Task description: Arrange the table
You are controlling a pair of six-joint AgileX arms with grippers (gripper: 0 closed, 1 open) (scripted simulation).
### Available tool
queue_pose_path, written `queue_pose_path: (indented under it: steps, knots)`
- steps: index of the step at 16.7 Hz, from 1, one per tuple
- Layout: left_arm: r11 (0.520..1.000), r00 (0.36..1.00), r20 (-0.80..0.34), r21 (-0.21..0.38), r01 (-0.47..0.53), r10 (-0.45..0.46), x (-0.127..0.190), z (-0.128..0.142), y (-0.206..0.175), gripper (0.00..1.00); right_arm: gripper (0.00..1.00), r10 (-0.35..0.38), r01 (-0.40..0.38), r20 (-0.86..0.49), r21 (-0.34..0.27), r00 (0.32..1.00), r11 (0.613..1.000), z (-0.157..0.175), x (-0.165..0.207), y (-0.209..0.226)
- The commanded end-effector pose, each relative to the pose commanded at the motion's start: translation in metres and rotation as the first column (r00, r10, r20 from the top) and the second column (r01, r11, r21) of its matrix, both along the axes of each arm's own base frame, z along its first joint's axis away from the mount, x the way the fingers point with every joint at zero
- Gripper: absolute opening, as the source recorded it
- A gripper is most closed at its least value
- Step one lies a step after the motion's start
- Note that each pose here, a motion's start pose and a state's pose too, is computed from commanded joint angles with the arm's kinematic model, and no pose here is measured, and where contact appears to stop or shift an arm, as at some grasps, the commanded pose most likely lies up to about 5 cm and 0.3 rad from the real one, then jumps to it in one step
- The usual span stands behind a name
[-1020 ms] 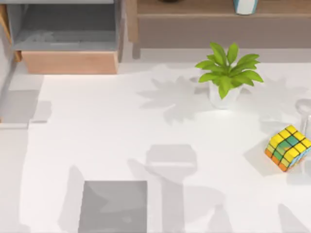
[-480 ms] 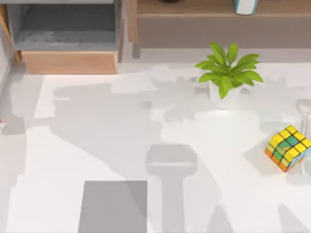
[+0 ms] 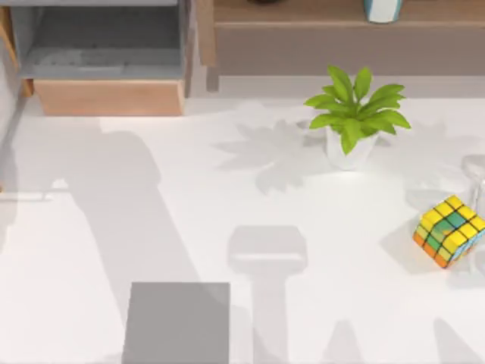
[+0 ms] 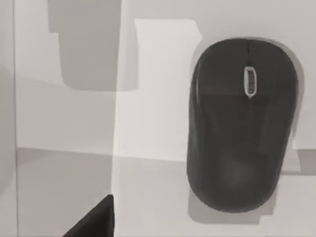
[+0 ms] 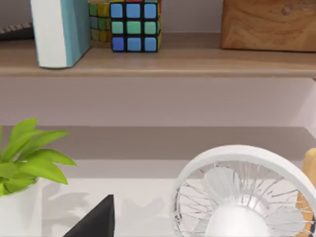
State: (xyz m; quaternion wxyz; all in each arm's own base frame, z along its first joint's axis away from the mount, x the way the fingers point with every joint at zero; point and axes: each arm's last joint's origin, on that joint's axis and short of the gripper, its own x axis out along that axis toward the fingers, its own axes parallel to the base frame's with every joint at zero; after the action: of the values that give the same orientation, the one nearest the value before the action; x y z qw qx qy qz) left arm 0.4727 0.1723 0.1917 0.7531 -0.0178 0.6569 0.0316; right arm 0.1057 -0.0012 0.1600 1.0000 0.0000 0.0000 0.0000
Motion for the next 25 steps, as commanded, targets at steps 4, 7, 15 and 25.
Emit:
queue_pose_path:
  steps: [4, 7, 15, 25]
  knots:
    - [1.000, 0.999, -0.036, -0.016, 0.025, -0.026, 0.012, -0.022, 0.000, 1.00, 1.00, 0.000, 0.000, 0.000, 0.000, 1.000, 1.000, 0.000, 0.000, 0.000]
    - [0.999, 0.999, -0.037, -0.017, 0.029, -0.029, 0.014, -0.023, 0.000, 1.00, 1.00, 0.000, 0.000, 0.000, 0.000, 1.000, 1.000, 0.000, 0.000, 0.000]
    - [0.999, 0.999, -0.034, -0.018, 0.029, -0.029, 0.011, -0.031, 0.004, 1.00, 1.00, 0.000, 0.000, 0.000, 0.000, 1.000, 1.000, 0.000, 0.000, 0.000]
    - [0.999, 0.999, -0.037, -0.017, 0.029, -0.029, 0.017, -0.053, 0.000, 1.00, 1.00, 0.000, 0.000, 0.000, 0.000, 1.000, 1.000, 0.000, 0.000, 0.000]
